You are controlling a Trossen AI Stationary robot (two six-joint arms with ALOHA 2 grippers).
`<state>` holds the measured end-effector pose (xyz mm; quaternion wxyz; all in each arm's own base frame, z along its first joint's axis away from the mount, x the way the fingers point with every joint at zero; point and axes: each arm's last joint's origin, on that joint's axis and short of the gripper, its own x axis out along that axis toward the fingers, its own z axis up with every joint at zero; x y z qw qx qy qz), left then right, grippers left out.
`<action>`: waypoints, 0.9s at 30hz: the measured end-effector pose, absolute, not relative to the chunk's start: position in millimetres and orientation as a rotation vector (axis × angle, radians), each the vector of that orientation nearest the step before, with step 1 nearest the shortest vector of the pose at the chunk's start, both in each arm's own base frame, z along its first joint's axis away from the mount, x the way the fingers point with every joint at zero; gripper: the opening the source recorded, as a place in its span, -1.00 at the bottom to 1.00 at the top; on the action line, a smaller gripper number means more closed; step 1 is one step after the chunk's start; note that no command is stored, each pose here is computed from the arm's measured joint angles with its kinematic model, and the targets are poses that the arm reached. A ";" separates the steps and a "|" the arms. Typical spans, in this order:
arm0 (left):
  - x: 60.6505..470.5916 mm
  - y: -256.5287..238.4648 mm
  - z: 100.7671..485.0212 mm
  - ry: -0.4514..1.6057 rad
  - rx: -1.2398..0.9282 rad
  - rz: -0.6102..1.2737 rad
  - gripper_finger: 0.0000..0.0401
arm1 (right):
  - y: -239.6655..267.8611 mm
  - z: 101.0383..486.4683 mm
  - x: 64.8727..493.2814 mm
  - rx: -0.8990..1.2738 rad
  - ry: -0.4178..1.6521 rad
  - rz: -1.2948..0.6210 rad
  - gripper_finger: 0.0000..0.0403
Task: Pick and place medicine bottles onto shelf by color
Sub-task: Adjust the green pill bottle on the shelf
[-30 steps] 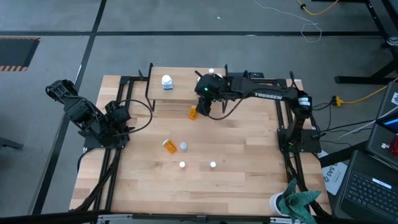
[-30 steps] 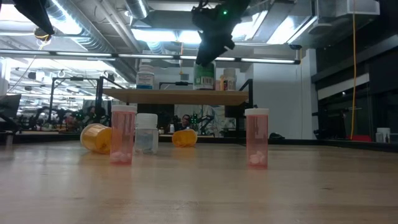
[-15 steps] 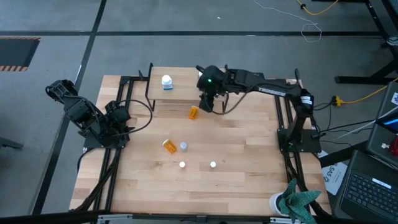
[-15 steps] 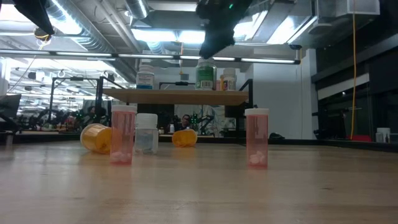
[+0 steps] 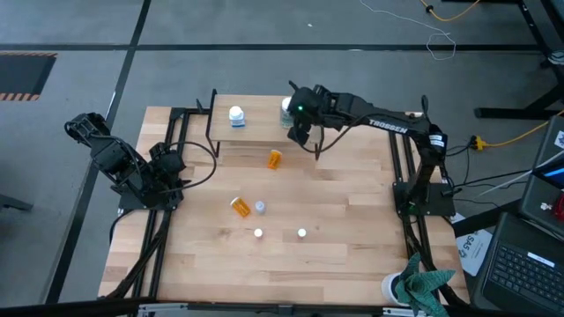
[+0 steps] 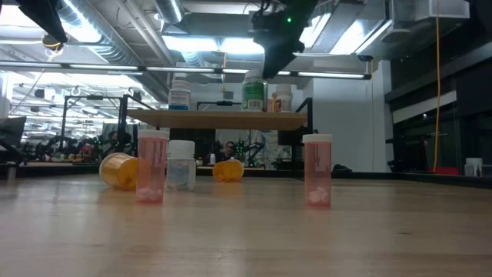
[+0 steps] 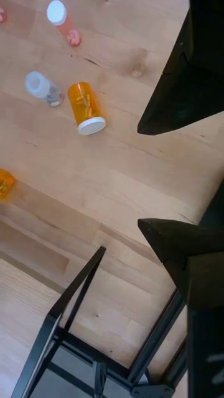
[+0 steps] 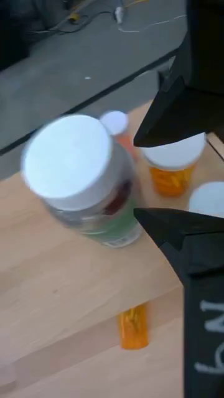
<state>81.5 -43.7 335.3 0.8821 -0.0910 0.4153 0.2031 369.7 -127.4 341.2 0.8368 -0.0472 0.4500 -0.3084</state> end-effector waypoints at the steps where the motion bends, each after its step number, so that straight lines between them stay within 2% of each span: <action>1: 81.5 -43.7 335.3 0.865 -0.190 0.423 0.13 | -130.2 340.6 370.0 -0.106 0.954 -0.654 -0.15; 5: 81.5 -43.8 335.3 0.865 -0.189 0.422 0.13 | -142.0 328.5 373.1 -0.079 0.987 -0.638 -0.15; 15: 81.5 -43.8 335.3 0.865 -0.189 0.422 0.13 | -157.8 331.1 385.5 -0.087 0.847 -0.610 -0.15; 27: 81.5 -43.7 335.3 0.864 -0.190 0.422 0.13 | -180.6 317.7 394.8 -0.050 0.792 -0.615 -0.15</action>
